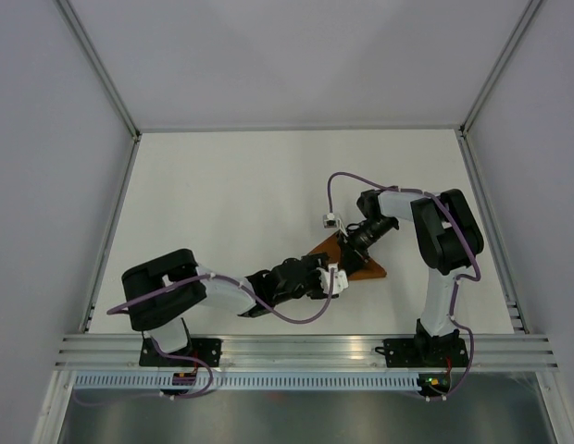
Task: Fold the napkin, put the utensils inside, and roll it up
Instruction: Roll the napkin at the center of the board.
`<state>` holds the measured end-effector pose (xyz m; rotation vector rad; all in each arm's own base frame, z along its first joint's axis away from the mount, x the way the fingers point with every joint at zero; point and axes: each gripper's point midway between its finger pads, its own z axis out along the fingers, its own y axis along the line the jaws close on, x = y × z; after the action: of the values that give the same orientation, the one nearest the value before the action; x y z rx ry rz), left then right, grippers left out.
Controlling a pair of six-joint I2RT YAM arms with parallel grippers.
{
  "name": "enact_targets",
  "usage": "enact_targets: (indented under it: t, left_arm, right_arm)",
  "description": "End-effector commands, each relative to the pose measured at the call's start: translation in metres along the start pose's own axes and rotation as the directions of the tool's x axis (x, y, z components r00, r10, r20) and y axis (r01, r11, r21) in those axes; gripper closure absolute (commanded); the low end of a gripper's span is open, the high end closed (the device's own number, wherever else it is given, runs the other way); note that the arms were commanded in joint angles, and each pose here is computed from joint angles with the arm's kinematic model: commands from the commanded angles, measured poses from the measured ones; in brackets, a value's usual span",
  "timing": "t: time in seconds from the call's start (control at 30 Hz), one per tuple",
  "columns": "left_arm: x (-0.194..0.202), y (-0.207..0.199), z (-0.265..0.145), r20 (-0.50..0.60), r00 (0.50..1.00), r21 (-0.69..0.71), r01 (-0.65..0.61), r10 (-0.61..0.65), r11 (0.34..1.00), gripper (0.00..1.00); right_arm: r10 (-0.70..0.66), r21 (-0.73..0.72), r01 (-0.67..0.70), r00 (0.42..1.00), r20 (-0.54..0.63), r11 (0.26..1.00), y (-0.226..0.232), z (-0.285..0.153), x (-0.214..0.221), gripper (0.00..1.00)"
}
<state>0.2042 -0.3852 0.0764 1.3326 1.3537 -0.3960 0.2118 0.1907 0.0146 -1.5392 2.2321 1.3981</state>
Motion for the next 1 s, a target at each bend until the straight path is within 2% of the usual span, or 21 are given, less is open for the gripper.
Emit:
enact_targets:
  t: [0.0,0.23,0.37,0.47,0.5,0.6,0.7,0.8,0.9,0.93,0.97]
  left_arm:
    - [0.001,-0.007,0.013,-0.011,0.987,0.062,-0.16,0.161,0.985,0.29]
    - [0.031,-0.024,0.022,-0.095,0.968,0.154,-0.218,0.234,0.964,0.29]
    - [0.048,-0.035,0.024,-0.139,0.96,0.206,-0.211,0.242,0.956,0.34]
    - [0.059,-0.044,0.024,-0.183,0.956,0.25,-0.181,0.229,0.951,0.46]
    - [0.064,-0.047,0.022,-0.2,0.954,0.261,-0.169,0.224,0.95,0.57]
    - [0.071,-0.052,0.023,-0.239,0.951,0.28,-0.127,0.197,0.952,0.71]
    - [0.075,-0.062,0.022,-0.264,0.952,0.314,-0.069,0.157,0.947,0.79]
    - [0.074,-0.067,0.023,-0.289,0.955,0.321,0.026,0.072,0.947,0.85]
    - [0.07,-0.072,0.025,-0.308,0.951,0.332,0.116,-0.009,0.936,0.9]
    - [0.067,-0.073,0.026,-0.311,0.95,0.337,0.143,-0.034,0.93,0.9]
    - [0.066,-0.075,0.026,-0.312,0.948,0.352,0.179,-0.065,0.919,0.92]
  right_arm:
    - [-0.041,0.061,0.048,0.992,-0.122,0.997,-0.028,0.003,0.029,0.89]
    - [-0.033,0.062,0.041,0.991,-0.127,0.997,-0.03,0.004,0.032,0.89]
    - [-0.028,0.065,0.036,0.992,-0.127,0.997,-0.031,0.003,0.033,0.9]
    - [-0.031,0.074,0.04,0.992,-0.126,0.996,-0.033,0.002,0.033,0.89]
    - [-0.03,0.078,0.04,0.992,-0.126,0.996,-0.035,0.002,0.033,0.9]
    - [-0.035,0.089,0.046,0.991,-0.126,0.995,-0.037,0.001,0.032,0.89]
    - [-0.04,0.112,0.053,0.992,-0.122,0.992,-0.041,-0.001,0.03,0.87]
    - [-0.054,0.145,0.071,0.992,-0.116,0.987,-0.044,-0.005,0.025,0.78]
    - [-0.088,0.181,0.106,0.99,-0.106,0.978,-0.043,-0.013,0.017,0.66]
    - [-0.092,0.197,0.111,0.991,-0.102,0.974,-0.043,-0.016,0.014,0.58]
    - [-0.118,0.224,0.136,0.989,-0.091,0.965,-0.043,-0.021,0.006,0.54]
